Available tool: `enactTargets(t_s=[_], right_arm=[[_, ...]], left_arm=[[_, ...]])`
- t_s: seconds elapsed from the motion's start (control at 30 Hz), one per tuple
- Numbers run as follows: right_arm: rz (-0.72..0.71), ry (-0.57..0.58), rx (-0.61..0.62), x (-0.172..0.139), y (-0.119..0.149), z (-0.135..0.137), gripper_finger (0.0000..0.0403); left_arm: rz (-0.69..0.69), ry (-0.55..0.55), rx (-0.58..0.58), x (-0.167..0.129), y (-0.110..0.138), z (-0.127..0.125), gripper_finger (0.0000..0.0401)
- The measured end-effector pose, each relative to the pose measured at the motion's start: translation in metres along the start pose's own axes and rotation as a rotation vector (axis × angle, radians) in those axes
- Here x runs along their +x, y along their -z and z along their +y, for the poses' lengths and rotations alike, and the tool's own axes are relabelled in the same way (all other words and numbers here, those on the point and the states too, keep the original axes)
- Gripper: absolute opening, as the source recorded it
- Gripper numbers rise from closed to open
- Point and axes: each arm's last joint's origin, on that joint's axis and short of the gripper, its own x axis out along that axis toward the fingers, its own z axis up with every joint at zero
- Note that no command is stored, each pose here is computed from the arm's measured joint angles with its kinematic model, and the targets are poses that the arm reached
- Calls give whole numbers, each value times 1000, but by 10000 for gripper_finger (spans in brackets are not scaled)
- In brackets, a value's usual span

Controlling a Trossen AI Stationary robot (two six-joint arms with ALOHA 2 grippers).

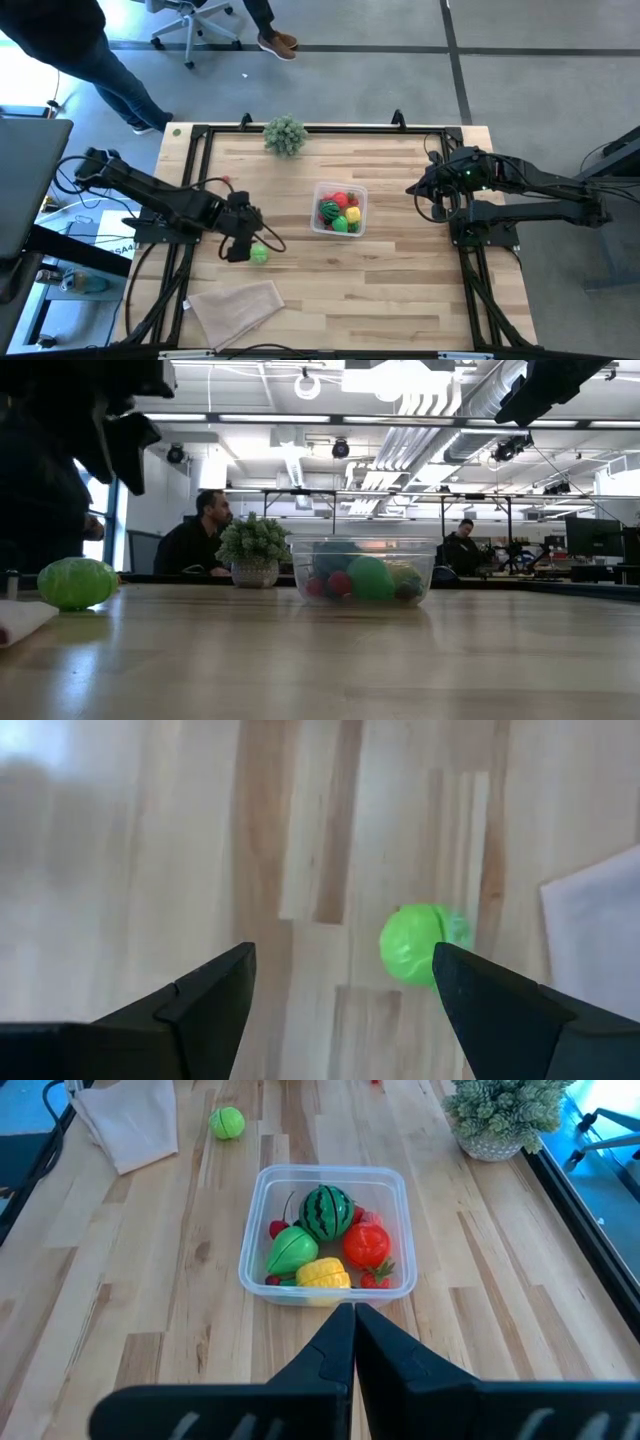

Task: Pick and placing Produce into tupperware
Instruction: Put the green cabbage into the transparent bin

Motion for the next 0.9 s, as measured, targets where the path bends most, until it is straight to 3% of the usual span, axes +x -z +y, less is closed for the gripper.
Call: enactTargets(t_s=[0.23, 0.4, 0.63, 0.9], right_arm=[[0, 0, 0, 0, 0, 0, 2], [0, 0, 0, 0, 0, 0, 2], [-1, 0, 0, 0, 0, 0, 2], [-1, 0, 0, 0, 0, 0, 2]], left_arm=[[-27, 92, 23, 20, 7, -5, 294], [-57, 153, -33, 23, 5, -8, 294], [-19, 145, -98, 29, 6, -9, 294], [64, 130, -69, 45, 6, -14, 294]])
